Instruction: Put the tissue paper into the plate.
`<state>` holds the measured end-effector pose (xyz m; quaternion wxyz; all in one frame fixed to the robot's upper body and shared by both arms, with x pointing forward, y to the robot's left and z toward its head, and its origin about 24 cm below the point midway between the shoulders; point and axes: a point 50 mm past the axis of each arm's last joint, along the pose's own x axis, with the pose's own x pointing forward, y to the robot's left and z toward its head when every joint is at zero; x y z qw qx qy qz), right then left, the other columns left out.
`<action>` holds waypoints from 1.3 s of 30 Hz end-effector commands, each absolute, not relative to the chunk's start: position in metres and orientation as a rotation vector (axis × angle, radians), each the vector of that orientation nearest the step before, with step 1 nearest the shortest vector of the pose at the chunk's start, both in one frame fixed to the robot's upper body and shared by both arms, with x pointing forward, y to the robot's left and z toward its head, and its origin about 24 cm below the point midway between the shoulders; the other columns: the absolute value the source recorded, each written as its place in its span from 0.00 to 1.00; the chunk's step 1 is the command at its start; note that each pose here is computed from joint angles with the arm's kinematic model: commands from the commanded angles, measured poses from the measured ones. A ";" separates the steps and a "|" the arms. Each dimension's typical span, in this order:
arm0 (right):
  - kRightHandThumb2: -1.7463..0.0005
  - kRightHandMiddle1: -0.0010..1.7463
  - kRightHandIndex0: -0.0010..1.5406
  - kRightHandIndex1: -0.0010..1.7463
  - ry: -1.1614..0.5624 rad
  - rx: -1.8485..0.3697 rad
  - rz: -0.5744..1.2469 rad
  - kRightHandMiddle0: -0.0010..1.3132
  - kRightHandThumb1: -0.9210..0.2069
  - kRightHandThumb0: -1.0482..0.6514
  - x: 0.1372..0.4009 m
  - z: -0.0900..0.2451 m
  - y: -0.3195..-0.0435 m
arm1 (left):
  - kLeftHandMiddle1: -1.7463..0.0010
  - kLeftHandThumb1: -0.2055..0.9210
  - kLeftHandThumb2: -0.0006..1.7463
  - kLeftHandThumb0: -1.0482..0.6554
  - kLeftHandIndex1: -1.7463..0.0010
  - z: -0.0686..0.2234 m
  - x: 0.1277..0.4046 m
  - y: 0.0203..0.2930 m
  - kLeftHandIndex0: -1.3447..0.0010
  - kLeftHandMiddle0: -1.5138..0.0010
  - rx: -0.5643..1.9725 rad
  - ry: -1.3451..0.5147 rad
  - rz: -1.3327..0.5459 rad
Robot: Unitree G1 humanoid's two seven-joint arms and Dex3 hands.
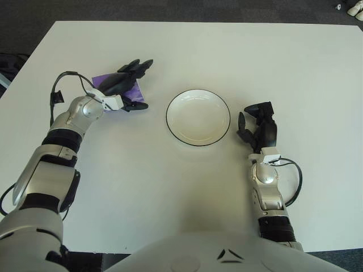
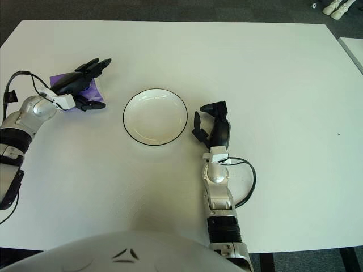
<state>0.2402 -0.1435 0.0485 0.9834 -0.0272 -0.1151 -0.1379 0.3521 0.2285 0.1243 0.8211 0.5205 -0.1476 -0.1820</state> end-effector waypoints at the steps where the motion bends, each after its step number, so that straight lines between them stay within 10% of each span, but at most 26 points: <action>1: 0.53 1.00 0.39 0.74 -0.089 -0.073 -0.284 0.24 0.18 0.40 0.230 0.020 -0.148 | 1.00 0.70 0.36 0.02 1.00 0.128 0.345 0.240 1.00 1.00 1.109 -0.322 -0.372; 39: 0.54 1.00 0.38 0.75 -0.097 -0.077 -0.273 0.23 0.17 0.40 0.233 0.018 -0.147 | 1.00 0.82 0.28 0.00 1.00 0.157 0.316 0.254 1.00 1.00 1.153 -0.519 -0.225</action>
